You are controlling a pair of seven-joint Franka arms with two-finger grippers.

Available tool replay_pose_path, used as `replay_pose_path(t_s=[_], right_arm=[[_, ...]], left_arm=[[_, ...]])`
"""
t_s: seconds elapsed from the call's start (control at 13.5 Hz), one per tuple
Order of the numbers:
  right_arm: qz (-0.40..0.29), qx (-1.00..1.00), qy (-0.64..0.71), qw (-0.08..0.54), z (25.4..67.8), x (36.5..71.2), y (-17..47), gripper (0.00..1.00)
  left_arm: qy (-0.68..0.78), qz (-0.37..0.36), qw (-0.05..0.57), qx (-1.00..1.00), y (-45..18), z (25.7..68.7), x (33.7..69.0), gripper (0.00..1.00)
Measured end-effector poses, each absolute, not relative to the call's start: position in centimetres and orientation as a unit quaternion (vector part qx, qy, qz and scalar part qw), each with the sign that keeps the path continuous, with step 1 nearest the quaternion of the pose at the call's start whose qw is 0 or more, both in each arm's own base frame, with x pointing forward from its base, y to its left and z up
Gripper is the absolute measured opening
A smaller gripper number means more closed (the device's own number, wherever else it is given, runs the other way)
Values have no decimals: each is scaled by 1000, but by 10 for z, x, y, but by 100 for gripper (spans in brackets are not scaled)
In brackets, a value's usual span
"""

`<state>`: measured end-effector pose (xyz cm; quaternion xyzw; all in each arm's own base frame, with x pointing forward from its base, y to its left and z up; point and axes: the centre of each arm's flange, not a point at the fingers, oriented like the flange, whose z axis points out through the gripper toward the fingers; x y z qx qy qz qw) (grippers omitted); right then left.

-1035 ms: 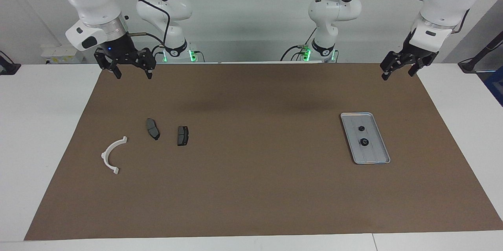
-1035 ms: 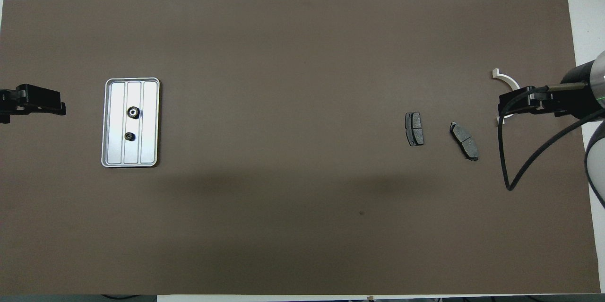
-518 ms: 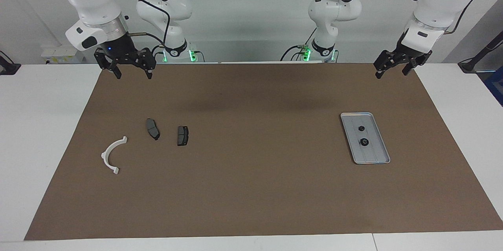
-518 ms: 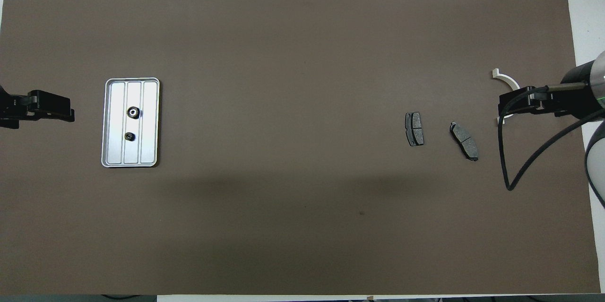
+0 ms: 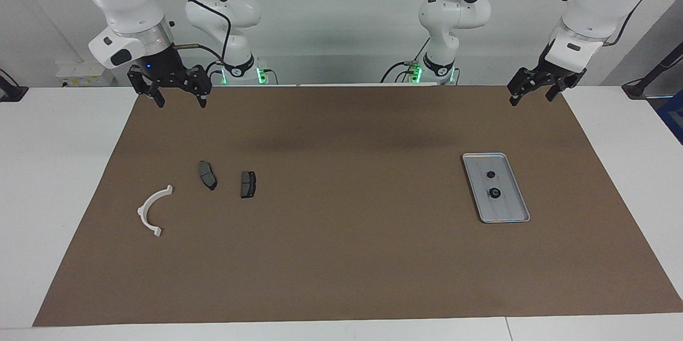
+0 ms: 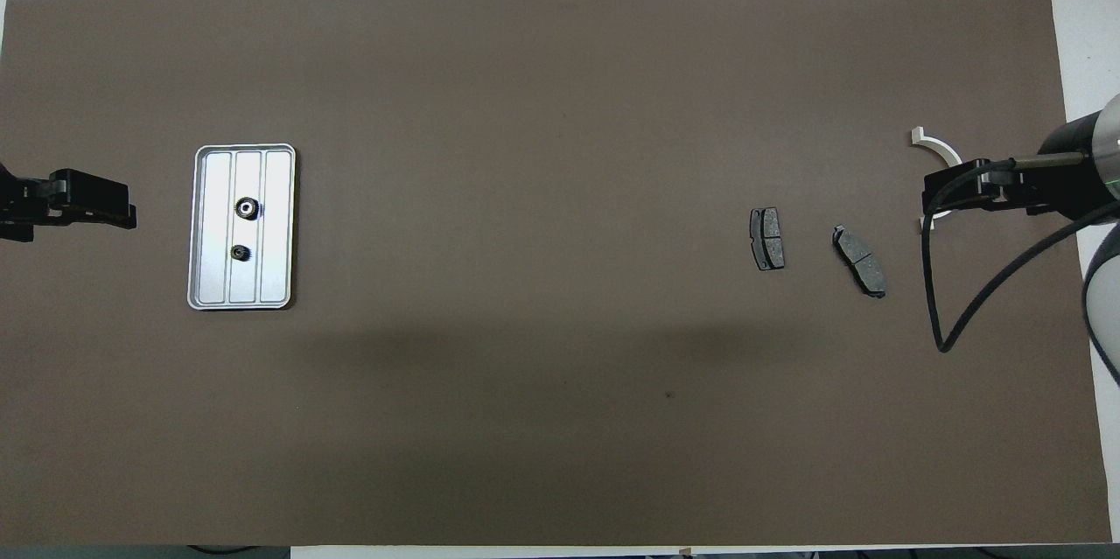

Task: Pick bearing gear from pile to tray

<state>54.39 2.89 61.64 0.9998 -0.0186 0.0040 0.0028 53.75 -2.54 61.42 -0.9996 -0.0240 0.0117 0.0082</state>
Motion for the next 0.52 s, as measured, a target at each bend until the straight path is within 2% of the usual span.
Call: replay_pose_path(t_s=[0.52], right_arm=[[5, 1000, -18, 3, 617, 544, 29, 100]], left_arm=[[-21, 13, 8, -1000, -28, 614, 537, 100]])
